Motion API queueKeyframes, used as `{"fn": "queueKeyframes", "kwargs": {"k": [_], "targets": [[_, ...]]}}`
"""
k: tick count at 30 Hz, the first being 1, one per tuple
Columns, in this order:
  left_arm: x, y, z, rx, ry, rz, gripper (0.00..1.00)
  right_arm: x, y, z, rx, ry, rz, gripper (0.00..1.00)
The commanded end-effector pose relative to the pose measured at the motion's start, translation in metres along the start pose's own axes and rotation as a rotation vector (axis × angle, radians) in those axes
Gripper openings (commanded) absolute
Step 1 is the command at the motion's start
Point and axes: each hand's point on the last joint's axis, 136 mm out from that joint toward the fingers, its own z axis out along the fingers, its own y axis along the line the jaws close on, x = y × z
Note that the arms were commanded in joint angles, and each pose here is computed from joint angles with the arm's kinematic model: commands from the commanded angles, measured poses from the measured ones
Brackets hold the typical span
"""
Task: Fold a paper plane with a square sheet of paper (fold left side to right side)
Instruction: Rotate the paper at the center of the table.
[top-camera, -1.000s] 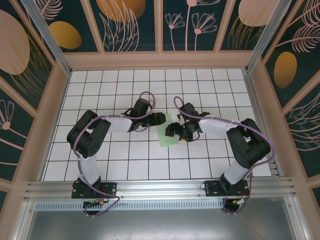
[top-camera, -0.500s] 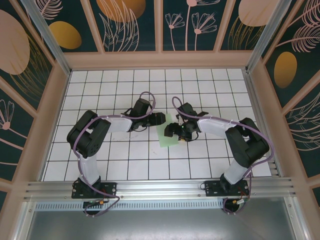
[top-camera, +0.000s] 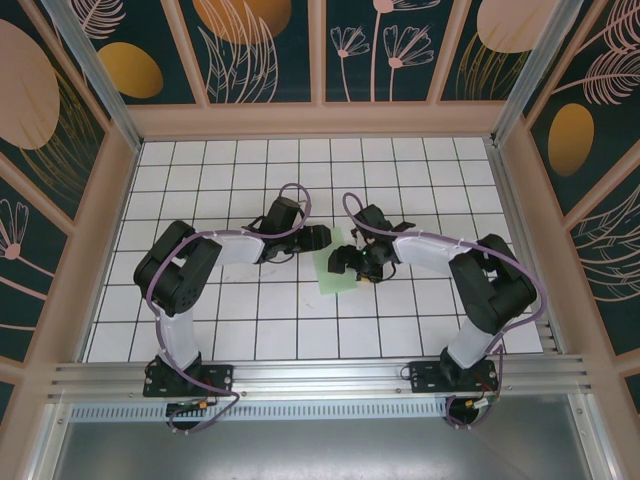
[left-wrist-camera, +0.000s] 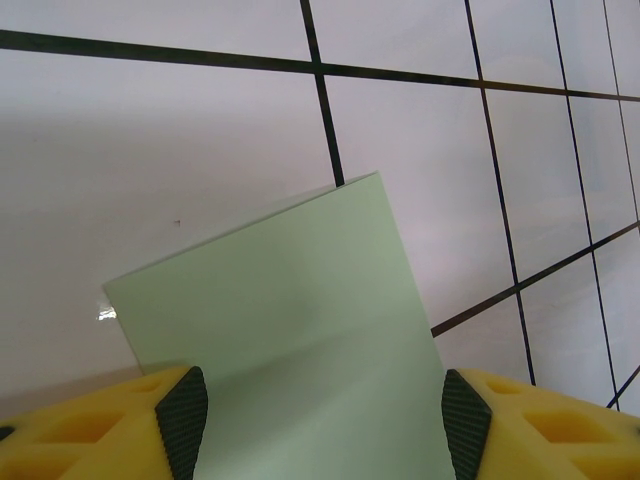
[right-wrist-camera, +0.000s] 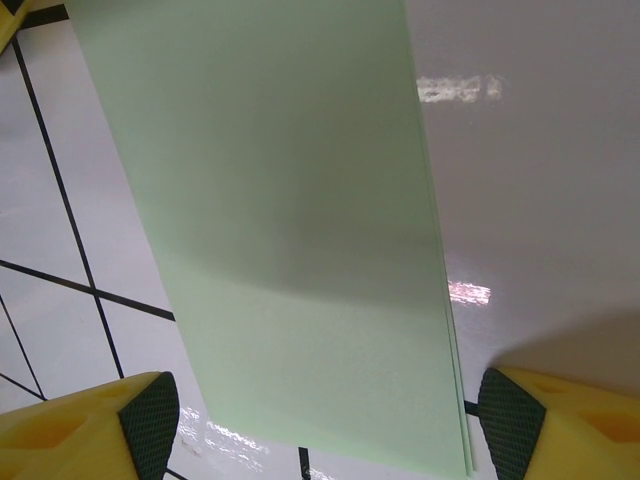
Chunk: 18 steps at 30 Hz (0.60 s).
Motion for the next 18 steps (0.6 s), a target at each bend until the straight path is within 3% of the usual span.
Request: {"fn": "queueKeyframes", "kwargs": {"k": [1,18], "targets": [[0.018,0.026,0.0,-0.086,0.046,-0.023,0.67,0.001,0.009,0.008,-0.012,0.023,0.0,0.82],[0.019,0.026,0.0,-0.084,0.046,-0.024,0.67,-0.005,0.026,0.003,-0.063,0.012,-0.013,0.82]]}}
